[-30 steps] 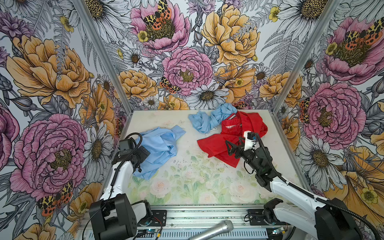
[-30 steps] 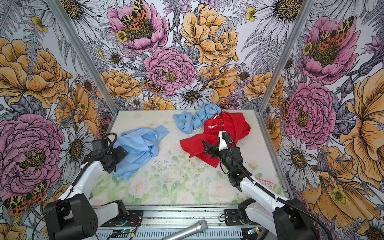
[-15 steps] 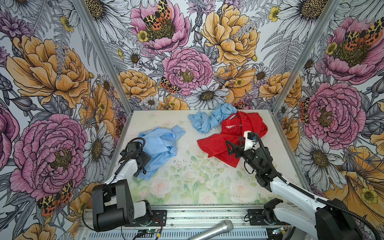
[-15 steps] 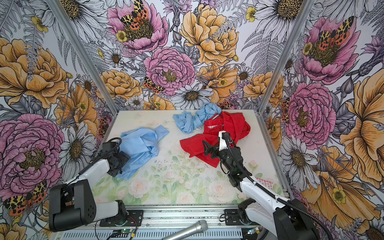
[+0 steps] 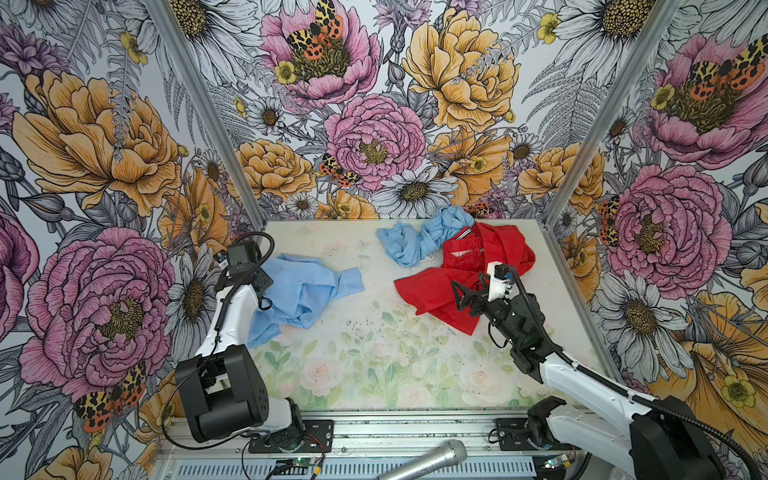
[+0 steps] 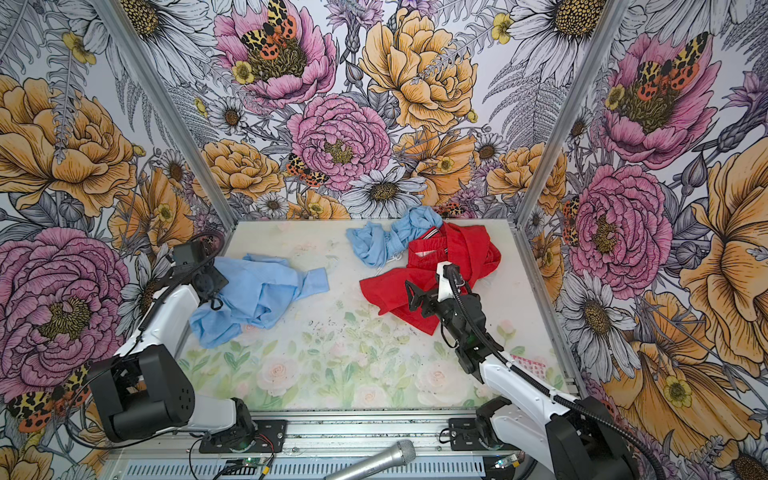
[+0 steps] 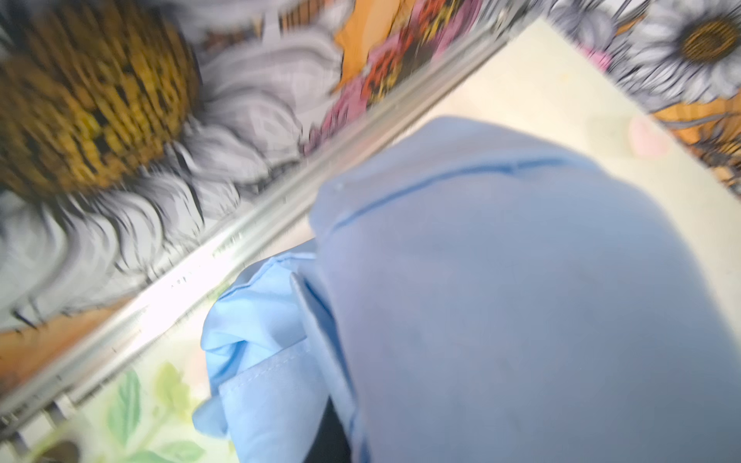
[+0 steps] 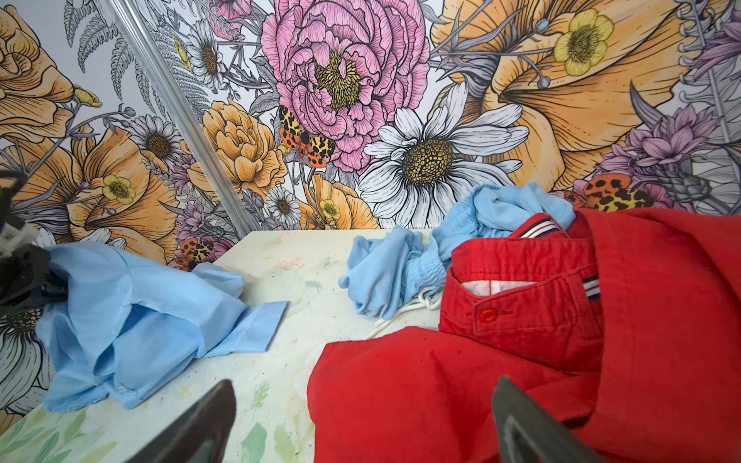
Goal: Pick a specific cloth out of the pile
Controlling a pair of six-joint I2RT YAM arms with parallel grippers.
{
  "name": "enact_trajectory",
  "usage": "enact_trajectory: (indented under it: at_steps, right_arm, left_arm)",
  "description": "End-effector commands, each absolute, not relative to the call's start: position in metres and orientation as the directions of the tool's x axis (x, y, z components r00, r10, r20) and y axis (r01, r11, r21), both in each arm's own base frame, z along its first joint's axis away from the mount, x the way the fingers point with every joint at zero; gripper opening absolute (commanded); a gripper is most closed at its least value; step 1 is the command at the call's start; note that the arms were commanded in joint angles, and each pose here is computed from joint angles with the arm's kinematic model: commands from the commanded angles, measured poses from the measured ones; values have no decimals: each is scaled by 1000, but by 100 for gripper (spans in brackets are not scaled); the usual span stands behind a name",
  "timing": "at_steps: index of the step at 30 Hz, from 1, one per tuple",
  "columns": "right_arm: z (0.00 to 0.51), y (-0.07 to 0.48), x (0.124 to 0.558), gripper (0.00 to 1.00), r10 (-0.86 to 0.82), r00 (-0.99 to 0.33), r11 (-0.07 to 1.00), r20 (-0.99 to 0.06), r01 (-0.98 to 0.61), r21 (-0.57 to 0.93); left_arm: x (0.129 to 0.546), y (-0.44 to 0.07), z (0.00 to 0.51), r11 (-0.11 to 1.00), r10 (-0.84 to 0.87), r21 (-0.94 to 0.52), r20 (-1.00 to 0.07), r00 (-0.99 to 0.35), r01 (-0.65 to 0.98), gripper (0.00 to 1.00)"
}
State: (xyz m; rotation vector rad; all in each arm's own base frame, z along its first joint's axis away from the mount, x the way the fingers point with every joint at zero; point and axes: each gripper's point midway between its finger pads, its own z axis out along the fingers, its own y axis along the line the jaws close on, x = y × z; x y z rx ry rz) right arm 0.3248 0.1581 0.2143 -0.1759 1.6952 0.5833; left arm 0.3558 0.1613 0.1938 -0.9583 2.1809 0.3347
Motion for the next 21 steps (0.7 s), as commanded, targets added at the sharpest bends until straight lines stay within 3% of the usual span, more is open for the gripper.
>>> enact_trajectory:
  at_steps: [1,5,14,17,19,21]
  right_arm:
    - [221,156,329,99,201,-198,867,-959,-419,269]
    - [220,155,330,99,197,-200,870,-960,-415,265]
    - [220,153,330,99,196,-199,874,-960,-409,263]
    - [221,153,330,99,198,-200,872,-960,-411,266]
    - [221,155,329,99,200,-200,869,-959,-416,268]
    - [220,154,330,99,200,-201,869,-959,-415,268]
  left_arm:
    - [355,171,224,734,-346,214,-699,-626,-644,0]
    - [385,132,236,798,-167,331,-682,-712,-504,0]
    - [410,24,176,880,32,414,-541,-840,-234,0]
    - [405,-3,152,937,-20,288,-517,-856,-196,0]
    - [405,-27,140,981,-69,123,-501,-863,-150,0]
    - [406,-63,133,989,-124,-131,-471,-874,-70,0]
